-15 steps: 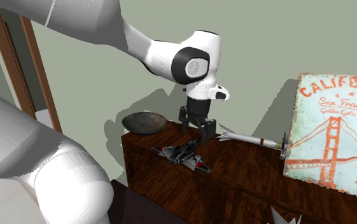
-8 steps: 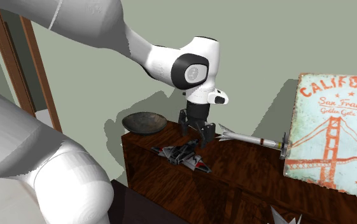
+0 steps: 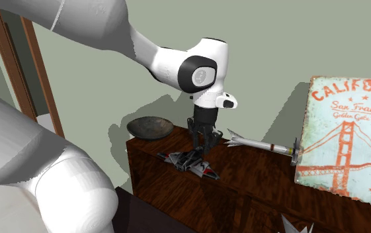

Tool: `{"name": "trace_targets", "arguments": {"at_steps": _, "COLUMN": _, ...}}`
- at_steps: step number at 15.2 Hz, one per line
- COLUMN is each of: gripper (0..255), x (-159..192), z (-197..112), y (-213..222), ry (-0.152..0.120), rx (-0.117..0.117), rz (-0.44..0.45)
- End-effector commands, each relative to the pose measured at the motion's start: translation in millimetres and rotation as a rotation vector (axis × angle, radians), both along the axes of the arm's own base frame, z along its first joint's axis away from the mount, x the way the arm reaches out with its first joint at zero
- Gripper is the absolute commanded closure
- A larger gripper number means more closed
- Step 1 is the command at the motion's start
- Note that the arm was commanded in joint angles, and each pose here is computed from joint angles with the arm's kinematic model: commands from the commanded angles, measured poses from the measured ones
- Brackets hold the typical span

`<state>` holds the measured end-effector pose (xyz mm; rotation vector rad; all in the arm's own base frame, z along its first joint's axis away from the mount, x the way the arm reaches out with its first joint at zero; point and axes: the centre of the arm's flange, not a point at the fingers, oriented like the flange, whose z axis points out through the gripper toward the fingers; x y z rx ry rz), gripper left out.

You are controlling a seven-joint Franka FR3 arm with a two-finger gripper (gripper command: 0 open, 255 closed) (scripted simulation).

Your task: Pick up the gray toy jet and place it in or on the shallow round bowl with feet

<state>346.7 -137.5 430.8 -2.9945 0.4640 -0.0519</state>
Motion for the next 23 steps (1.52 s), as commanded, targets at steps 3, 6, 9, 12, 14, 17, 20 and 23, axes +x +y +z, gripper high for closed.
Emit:
{"name": "trace_targets", "arguments": {"at_steps": 3, "gripper": 255, "x": -0.1, "z": -0.1, "y": 0.0, "ry": 0.0, "rx": 0.0, "rz": 0.0}}
{"name": "trace_targets", "arguments": {"at_steps": 6, "gripper": 255, "x": -0.1, "z": 10.4, "y": -0.1, "ry": 0.0, "rx": 0.0, "rz": 0.0}}
{"name": "trace_targets", "arguments": {"at_steps": 9, "gripper": 255, "x": -0.1, "z": 26.2, "y": -0.1, "ry": 0.0, "rx": 0.0, "rz": 0.0}}
{"name": "trace_targets", "arguments": {"at_steps": 12, "gripper": 255, "x": -0.1, "z": 42.0, "y": -0.1, "ry": 0.0, "rx": 0.0, "rz": 0.0}}
{"name": "trace_targets", "arguments": {"at_steps": 14, "gripper": 255, "x": -0.1, "z": 52.6, "y": -0.1, "ry": 0.0, "rx": 0.0, "rz": 0.0}}
{"name": "trace_targets", "arguments": {"at_steps": 17, "gripper": 255, "x": -0.1, "z": 68.4, "y": -0.1, "ry": 0.0, "rx": 0.0, "rz": 0.0}}
{"name": "trace_targets", "arguments": {"at_steps": 20, "gripper": 255, "x": -0.1, "z": 84.3, "y": -0.1, "ry": 0.0, "rx": 0.0, "rz": 0.0}}
{"name": "trace_targets", "arguments": {"at_steps": 23, "gripper": 255, "x": -0.1, "z": 100.1, "y": -0.1, "ry": 0.0, "rx": 0.0, "rz": 0.0}}
